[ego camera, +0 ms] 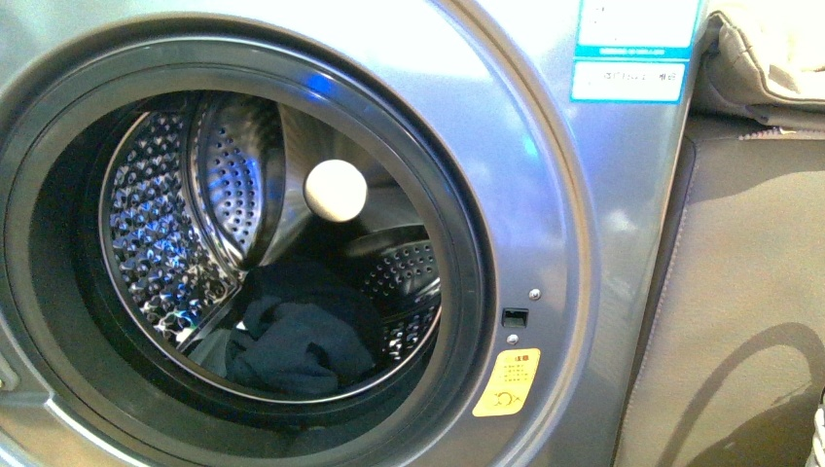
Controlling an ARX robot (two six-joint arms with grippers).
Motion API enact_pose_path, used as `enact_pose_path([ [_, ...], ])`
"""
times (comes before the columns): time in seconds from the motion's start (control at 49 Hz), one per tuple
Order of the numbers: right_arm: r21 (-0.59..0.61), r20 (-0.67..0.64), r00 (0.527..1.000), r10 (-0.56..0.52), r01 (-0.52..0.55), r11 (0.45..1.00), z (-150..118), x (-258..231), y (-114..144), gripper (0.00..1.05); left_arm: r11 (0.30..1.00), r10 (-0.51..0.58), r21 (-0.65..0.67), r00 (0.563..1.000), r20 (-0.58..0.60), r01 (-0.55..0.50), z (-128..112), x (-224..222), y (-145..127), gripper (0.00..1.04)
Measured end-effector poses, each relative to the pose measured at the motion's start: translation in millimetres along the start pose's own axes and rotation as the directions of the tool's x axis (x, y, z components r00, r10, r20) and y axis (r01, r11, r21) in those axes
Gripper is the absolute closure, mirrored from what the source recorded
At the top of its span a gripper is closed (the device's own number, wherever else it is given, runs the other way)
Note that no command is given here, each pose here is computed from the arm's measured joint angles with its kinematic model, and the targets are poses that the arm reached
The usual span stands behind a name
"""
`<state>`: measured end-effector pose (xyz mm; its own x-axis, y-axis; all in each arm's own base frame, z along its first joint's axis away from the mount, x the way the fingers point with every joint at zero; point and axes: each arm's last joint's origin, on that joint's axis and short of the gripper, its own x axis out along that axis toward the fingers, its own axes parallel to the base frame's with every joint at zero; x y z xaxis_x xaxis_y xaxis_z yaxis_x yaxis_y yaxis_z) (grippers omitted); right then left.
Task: Put clothes into washing machine
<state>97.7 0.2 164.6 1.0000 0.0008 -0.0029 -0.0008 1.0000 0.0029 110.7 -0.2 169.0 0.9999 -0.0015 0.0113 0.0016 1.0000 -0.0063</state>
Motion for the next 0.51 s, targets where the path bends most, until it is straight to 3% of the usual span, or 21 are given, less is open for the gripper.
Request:
enact_pose_path([
  [0.51,0.0,0.0,1.0,0.0,0.0,1.0,0.0,0.0,0.0,1.02,1.0,0.0,0.0,1.0,-0.006,0.0,-3.0,-13.3,0.0,1.01],
])
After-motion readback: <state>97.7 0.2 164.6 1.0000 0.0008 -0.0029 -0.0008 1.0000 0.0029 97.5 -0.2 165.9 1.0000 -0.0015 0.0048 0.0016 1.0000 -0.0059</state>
